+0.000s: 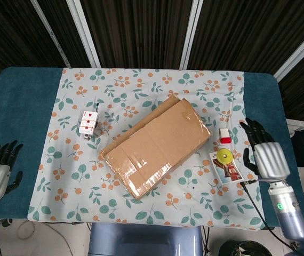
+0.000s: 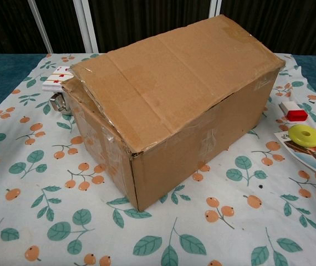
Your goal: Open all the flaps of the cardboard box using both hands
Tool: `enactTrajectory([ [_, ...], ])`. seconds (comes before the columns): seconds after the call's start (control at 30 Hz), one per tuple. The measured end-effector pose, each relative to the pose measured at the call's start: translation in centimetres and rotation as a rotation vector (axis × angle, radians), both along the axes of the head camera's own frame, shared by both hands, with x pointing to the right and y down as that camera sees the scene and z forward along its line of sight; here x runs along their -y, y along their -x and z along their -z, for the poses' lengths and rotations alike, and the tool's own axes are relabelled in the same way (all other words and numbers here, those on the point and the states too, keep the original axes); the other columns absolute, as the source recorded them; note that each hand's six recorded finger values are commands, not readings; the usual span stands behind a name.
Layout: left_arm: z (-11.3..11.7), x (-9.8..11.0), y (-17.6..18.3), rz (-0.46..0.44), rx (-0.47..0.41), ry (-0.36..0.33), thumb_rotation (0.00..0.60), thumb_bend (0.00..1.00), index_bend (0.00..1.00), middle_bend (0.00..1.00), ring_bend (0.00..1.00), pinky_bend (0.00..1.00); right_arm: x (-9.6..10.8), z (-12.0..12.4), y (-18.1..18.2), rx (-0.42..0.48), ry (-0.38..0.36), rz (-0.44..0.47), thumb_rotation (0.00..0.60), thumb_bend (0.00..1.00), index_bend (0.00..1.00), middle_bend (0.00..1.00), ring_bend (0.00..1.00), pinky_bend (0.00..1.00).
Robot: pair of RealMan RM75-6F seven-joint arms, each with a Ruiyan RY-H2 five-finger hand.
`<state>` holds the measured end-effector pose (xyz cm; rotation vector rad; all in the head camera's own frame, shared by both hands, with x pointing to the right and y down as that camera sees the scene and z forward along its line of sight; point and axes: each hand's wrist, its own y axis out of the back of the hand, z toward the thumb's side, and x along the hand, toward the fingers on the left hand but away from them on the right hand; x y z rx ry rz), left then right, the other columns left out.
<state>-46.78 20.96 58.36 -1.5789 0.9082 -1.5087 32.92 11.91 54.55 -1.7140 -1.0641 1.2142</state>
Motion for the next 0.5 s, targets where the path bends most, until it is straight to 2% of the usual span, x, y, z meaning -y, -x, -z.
enactTrajectory([
  [0.03, 0.0, 0.0, 0.1, 0.006, -0.002, 0.002, 0.6, 0.46, 0.0, 0.0, 0.0, 0.0, 1.6, -0.1, 1.4, 0.003, 0.014, 0.034, 0.6, 0.97, 0.0, 0.01, 0.0, 0.23],
  [0.13, 0.0, 0.1, 0.3, 0.018, -0.003, 0.009, 0.6, 0.46, 0.0, 0.0, 0.0, 0.0, 4.4, -0.4, 4.2, 0.01, 0.046, 0.093, 0.6, 1.0, 0.01, 0.01, 0.0, 0.23],
  [0.27, -0.1, 0.1, 0.4, 0.03, -0.01, 0.018, 0.6, 0.46, 0.0, 0.0, 0.0, 0.0, 7.9, -1.1, 8.5, 0.021, 0.092, 0.165, 0.6, 1.0, 0.1, 0.06, 0.04, 0.23],
  [0.37, -0.2, 0.1, 0.4, 0.038, -0.014, 0.028, 0.6, 0.46, 0.0, 0.0, 0.0, 0.0, 10.0, -1.9, 11.6, 0.019, 0.105, 0.214, 0.6, 1.0, 0.18, 0.13, 0.09, 0.23],
  [0.5, -0.4, 0.1, 0.5, 0.045, -0.016, 0.043, 0.6, 0.46, 0.0, 0.0, 0.0, 0.0, 11.6, -3.1, 15.1, 0.01, 0.105, 0.268, 0.6, 1.0, 0.28, 0.19, 0.14, 0.23],
])
